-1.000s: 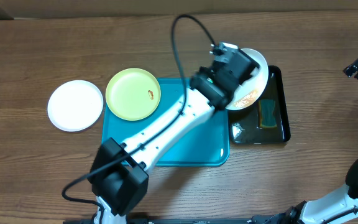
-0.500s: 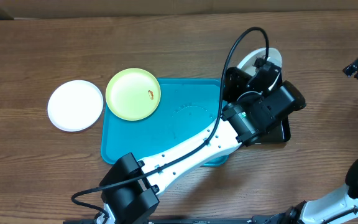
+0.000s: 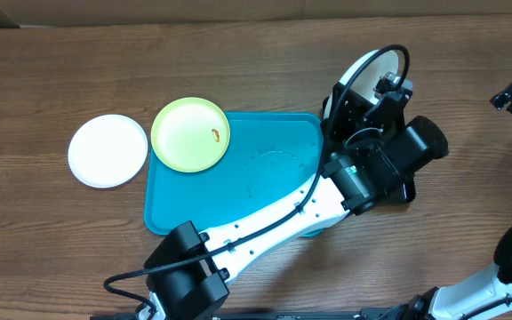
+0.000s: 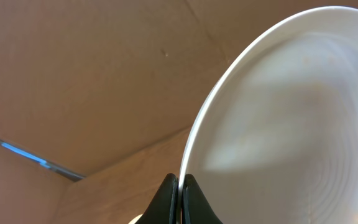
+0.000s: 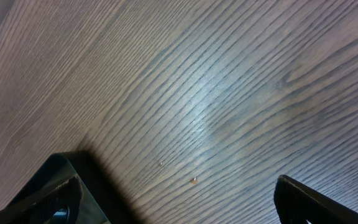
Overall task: Clean dirty plates on tray and stack at the side
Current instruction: 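Swing the plate left and stack it on the cleaned white plate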
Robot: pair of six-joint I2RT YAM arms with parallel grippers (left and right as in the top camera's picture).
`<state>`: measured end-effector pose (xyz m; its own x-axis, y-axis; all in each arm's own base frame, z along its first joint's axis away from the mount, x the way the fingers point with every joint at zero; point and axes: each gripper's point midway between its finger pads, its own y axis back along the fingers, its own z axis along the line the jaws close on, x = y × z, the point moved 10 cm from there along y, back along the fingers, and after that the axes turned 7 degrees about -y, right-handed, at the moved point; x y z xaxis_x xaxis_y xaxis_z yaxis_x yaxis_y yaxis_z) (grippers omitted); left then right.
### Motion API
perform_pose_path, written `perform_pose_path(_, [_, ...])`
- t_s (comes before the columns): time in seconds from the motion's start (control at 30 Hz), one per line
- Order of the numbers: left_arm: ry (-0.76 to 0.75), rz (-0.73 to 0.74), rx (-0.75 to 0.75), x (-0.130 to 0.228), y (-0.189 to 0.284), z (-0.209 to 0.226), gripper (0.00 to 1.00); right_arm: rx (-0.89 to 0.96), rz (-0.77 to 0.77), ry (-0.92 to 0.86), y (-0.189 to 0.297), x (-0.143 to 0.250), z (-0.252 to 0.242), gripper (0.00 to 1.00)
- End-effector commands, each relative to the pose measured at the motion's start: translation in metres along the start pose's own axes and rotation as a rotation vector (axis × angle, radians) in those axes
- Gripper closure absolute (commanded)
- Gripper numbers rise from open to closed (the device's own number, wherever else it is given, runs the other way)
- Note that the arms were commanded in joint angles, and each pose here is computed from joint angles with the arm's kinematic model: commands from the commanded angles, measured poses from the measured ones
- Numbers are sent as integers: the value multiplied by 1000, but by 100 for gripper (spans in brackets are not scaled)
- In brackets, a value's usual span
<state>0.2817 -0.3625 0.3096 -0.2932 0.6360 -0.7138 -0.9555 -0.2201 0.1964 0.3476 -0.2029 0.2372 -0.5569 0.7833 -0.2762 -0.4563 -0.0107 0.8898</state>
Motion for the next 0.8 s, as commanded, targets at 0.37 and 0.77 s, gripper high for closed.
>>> perform_pose_path(0.37, [-6,-30,-125,-17,17,7,96,-20,-24,3,8,-3,5,0])
perform_pose_path(0.77, [-44,-28,209,-4,3,-15,96,-20,-24,3,8,-3,5,0])
